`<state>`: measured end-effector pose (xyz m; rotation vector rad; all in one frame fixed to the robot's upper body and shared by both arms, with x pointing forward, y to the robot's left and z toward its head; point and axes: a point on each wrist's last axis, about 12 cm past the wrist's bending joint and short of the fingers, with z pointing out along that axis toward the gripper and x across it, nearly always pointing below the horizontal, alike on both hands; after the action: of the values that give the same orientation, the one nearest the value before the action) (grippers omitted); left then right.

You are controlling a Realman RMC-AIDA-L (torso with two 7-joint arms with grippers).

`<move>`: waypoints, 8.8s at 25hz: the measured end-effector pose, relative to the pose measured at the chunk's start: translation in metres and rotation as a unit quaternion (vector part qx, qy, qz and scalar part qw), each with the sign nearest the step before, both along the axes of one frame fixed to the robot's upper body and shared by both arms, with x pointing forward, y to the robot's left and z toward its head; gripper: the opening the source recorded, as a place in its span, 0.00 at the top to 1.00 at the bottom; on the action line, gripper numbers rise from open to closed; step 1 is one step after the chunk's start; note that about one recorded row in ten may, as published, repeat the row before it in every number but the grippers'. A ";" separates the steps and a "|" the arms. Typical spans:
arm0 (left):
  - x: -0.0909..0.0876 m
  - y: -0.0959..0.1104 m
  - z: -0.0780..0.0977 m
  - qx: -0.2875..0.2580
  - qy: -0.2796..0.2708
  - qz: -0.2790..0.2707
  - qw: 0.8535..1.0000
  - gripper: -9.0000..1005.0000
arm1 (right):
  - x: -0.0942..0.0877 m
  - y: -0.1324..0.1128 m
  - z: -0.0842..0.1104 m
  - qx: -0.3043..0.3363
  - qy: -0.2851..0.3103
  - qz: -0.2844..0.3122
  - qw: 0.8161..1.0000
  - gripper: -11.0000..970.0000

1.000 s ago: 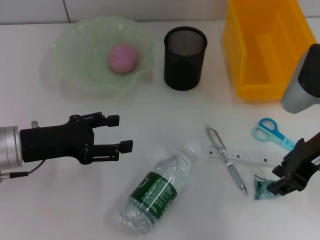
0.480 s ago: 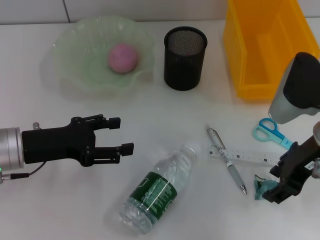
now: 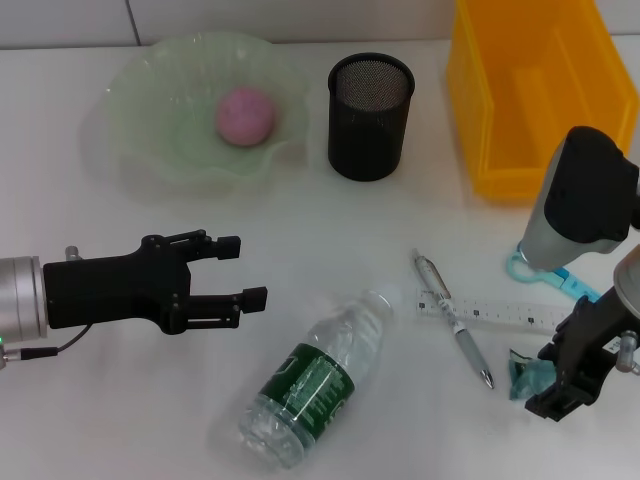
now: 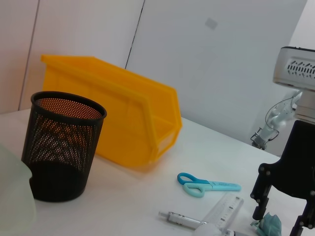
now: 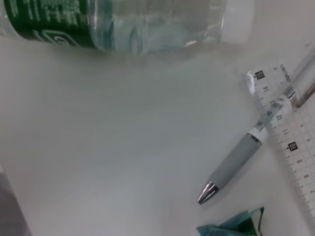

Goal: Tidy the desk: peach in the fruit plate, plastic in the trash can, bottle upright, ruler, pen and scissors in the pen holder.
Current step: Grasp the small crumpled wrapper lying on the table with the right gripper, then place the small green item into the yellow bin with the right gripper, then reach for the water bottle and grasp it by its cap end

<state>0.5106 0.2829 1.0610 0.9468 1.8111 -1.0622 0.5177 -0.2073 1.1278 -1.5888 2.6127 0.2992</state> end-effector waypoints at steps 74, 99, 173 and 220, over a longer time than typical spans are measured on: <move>0.000 0.000 0.001 -0.004 -0.002 0.000 1.000 0.16 | -0.004 -0.005 0.003 -0.008 -0.001 0.002 1.000 0.96; 0.003 -0.001 0.003 -0.003 -0.004 -0.002 1.000 0.16 | 0.063 -0.118 0.104 0.152 -0.286 -0.241 0.915 0.89; 0.091 -0.188 0.115 0.260 0.175 0.003 0.950 0.17 | -0.110 -0.178 -0.046 0.486 -0.156 -0.145 0.847 0.29; 0.066 -0.193 0.053 0.297 0.243 0.063 0.922 0.18 | -0.097 -0.169 -0.048 0.490 -0.169 -0.133 0.845 0.30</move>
<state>0.5765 0.0898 1.1135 0.9360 2.6628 -0.7049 0.4206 -0.3768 1.0800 -0.8038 1.8215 1.0113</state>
